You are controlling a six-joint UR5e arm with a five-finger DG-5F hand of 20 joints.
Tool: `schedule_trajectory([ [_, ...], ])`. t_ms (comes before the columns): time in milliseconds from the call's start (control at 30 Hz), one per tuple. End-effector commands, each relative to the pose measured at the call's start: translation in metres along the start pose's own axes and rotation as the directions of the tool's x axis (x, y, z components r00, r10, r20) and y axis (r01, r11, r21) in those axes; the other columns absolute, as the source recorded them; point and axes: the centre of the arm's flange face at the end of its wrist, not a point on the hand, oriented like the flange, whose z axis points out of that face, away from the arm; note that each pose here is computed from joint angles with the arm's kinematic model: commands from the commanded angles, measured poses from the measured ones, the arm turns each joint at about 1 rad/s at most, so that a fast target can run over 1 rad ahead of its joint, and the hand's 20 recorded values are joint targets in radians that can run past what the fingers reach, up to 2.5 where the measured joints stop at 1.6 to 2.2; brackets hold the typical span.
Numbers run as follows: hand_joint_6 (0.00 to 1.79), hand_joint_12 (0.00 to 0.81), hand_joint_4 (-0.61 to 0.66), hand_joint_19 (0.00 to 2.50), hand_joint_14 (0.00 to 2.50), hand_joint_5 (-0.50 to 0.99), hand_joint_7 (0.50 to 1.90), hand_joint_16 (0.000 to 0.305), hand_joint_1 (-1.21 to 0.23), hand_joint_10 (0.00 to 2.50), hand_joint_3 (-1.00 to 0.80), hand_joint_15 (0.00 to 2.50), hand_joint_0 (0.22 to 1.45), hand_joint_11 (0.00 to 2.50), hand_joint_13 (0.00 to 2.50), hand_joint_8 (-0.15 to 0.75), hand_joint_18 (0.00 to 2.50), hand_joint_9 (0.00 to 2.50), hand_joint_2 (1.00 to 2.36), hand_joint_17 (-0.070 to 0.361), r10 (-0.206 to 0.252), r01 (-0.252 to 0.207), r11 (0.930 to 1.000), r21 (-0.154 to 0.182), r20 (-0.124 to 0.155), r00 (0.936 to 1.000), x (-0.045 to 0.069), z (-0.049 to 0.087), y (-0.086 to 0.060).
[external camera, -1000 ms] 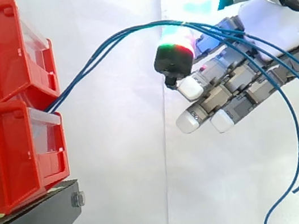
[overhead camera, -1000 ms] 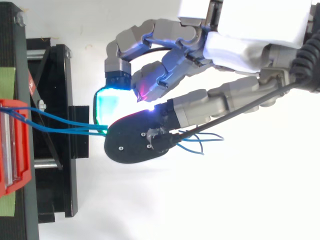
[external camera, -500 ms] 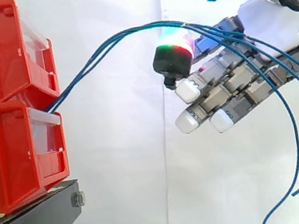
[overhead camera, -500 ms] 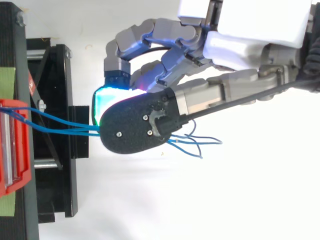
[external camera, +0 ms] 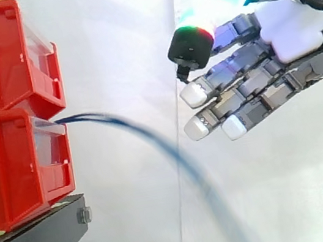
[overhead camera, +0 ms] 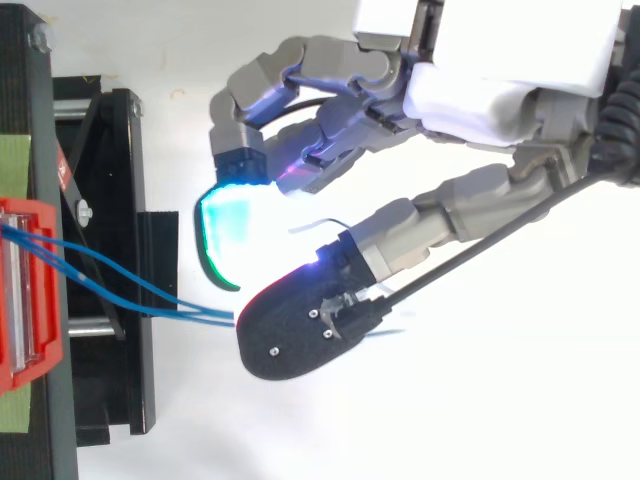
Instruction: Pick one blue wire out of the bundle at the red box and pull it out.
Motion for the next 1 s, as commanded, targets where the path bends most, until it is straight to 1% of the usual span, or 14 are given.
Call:
schedule_trajectory([
  [0,0.91,0.386,-0.16,0.37,0.01,-0.15,1.27,0.050,-0.89,0.01,-0.26,0.20,0.67,0.35,0.47,0.251,0.51,0.77,1.02,0.113,0.002,-0.002,1.0000,-0.005,-0.002,1.0000,0.001,0.000,0.001],
  [67,0.92,0.387,-0.17,0.37,0.01,-0.15,1.24,0.050,-0.88,0.01,-0.25,0.22,0.66,0.35,0.49,0.243,0.52,0.80,1.02,0.113,0.001,-0.001,1.0000,-0.005,-0.002,1.0000,0.002,0.000,0.001],
  [100,0.92,0.387,-0.16,0.39,0.01,-0.15,1.16,0.050,-0.87,0.01,-0.29,0.22,0.65,0.35,0.49,0.242,0.51,0.80,1.01,0.113,0.001,-0.001,1.0000,-0.005,-0.002,1.0000,0.002,0.000,0.001],
  [133,0.90,0.390,-0.09,0.40,0.01,-0.15,1.12,0.050,-0.83,0.01,-0.33,0.22,0.62,0.34,0.48,0.241,0.51,0.80,1.01,0.113,0.001,-0.001,1.0000,-0.005,-0.003,1.0000,0.003,0.000,0.001],
  [233,0.84,0.401,0.02,0.42,0.01,-0.15,1.11,0.052,-0.73,0.01,-0.38,0.23,0.56,0.35,0.47,0.269,0.48,0.80,1.01,0.118,0.001,-0.001,1.0000,-0.005,-0.003,1.0000,0.003,0.000,0.001],
  [367,0.77,0.415,0.07,0.42,0.01,-0.13,1.09,0.055,-0.67,0.01,-0.42,0.23,0.53,0.34,0.46,0.282,0.48,0.77,1.00,0.124,-0.007,0.007,1.0000,-0.002,-0.002,1.0000,0.000,0.001,-0.001],
  [500,0.67,0.424,0.09,0.41,0.01,-0.12,1.16,0.057,-0.65,0.01,-0.48,0.23,0.50,0.31,0.46,0.291,0.48,0.75,1.00,0.129,-0.037,0.037,0.9991,0.023,0.002,0.9993,-0.003,0.000,-0.014],
  [533,0.61,0.426,0.10,0.41,0.01,-0.11,1.23,0.058,-0.64,0.01,-0.50,0.22,0.49,0.28,0.45,0.290,0.48,0.74,1.00,0.131,-0.049,0.049,0.9983,0.031,0.003,0.9988,-0.003,0.000,-0.021],
  [567,0.59,0.427,0.11,0.41,0.01,-0.10,1.24,0.058,-0.64,0.01,-0.50,0.23,0.49,0.27,0.45,0.293,0.48,0.74,1.00,0.132,-0.059,0.059,0.9974,0.042,0.002,0.9983,-0.004,0.000,-0.031],
  [600,0.55,0.426,0.13,0.40,0.01,-0.10,1.29,0.059,-0.63,0.01,-0.50,0.22,0.49,0.26,0.45,0.291,0.48,0.72,1.00,0.132,-0.060,0.060,0.9974,0.040,0.002,0.9982,-0.004,0.001,-0.036],
  [667,0.50,0.427,0.13,0.40,0.01,-0.09,1.35,0.059,-0.63,0.01,-0.50,0.21,0.49,0.23,0.44,0.288,0.47,0.71,1.00,0.134,-0.053,0.053,0.9985,0.014,0.003,0.9986,-0.004,0.004,-0.048],
  [700,0.50,0.426,0.15,0.40,0.01,-0.09,1.28,0.060,-0.63,0.01,-0.50,0.21,0.48,0.22,0.43,0.287,0.47,0.69,1.00,0.134,-0.049,0.049,0.9988,0.002,0.003,0.9988,-0.003,0.007,-0.056],
  [867,0.50,0.425,0.27,0.40,0.01,-0.11,1.04,0.060,-0.63,0.01,-0.50,0.19,0.48,0.15,0.42,0.277,0.47,0.67,1.00,0.135,-0.044,0.044,0.9989,-0.017,0.003,0.9990,-0.003,0.008,-0.066],
  [967,0.50,0.421,0.31,0.39,0.01,-0.12,0.96,0.060,-0.64,0.00,-0.50,0.19,0.47,0.14,0.41,0.275,0.46,0.67,1.00,0.135,-0.067,0.067,0.9977,-0.006,0.005,0.9977,-0.005,0.008,-0.074],
])
